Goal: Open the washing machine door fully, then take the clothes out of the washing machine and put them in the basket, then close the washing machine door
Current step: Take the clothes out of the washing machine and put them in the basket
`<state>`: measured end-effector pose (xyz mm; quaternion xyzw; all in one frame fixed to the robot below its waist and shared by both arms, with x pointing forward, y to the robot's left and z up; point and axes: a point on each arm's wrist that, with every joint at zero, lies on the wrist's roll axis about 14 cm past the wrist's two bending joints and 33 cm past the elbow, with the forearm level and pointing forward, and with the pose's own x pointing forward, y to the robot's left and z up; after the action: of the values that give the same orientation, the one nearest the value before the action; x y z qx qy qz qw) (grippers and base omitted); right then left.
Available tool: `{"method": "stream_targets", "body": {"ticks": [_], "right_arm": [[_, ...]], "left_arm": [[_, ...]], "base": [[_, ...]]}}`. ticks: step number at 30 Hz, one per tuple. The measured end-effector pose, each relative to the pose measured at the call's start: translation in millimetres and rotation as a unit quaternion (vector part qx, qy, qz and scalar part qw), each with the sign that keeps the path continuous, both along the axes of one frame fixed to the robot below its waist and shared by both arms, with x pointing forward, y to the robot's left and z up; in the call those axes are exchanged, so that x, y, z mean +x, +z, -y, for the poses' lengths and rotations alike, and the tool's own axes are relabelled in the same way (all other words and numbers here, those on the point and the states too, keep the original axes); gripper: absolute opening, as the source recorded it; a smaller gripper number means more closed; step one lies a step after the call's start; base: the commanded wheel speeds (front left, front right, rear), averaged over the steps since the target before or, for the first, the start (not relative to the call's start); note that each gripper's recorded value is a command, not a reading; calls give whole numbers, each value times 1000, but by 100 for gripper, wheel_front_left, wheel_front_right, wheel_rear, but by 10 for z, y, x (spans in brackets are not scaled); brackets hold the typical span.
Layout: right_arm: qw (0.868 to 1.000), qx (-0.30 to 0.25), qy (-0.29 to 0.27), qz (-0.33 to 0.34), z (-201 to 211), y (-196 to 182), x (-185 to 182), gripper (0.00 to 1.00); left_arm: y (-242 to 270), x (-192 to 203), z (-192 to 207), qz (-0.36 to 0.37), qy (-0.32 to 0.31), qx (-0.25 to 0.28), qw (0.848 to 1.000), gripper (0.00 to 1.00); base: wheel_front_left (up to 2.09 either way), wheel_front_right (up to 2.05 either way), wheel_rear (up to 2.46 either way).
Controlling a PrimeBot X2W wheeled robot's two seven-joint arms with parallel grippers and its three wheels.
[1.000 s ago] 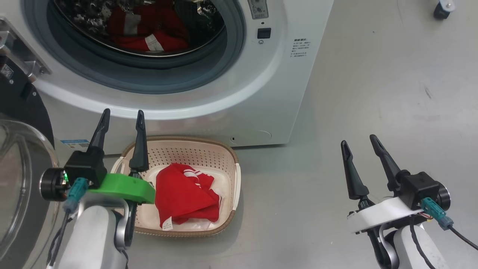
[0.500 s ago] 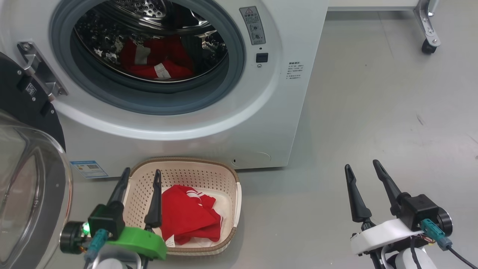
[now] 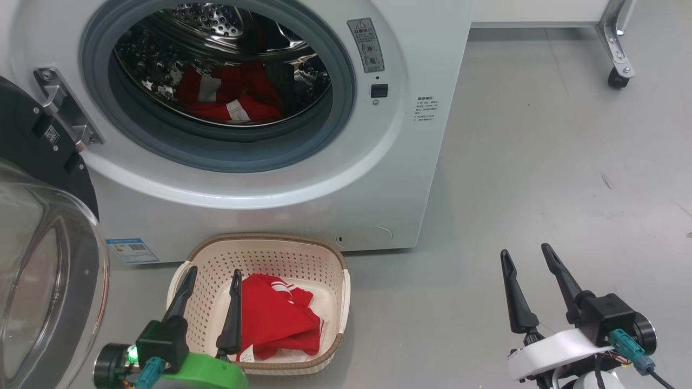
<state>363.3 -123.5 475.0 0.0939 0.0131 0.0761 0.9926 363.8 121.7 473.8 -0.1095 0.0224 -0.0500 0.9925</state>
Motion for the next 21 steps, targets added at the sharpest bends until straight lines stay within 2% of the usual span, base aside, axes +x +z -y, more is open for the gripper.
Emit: {"method": "stream_targets", "body": {"ticks": [21], "right_arm": [[1000,2,2,-2,-36,-7,-28,100]], "left_arm": [[38,-27,40,-1,-2,-2,1000,100]], "base": [[0,0,0]]}}
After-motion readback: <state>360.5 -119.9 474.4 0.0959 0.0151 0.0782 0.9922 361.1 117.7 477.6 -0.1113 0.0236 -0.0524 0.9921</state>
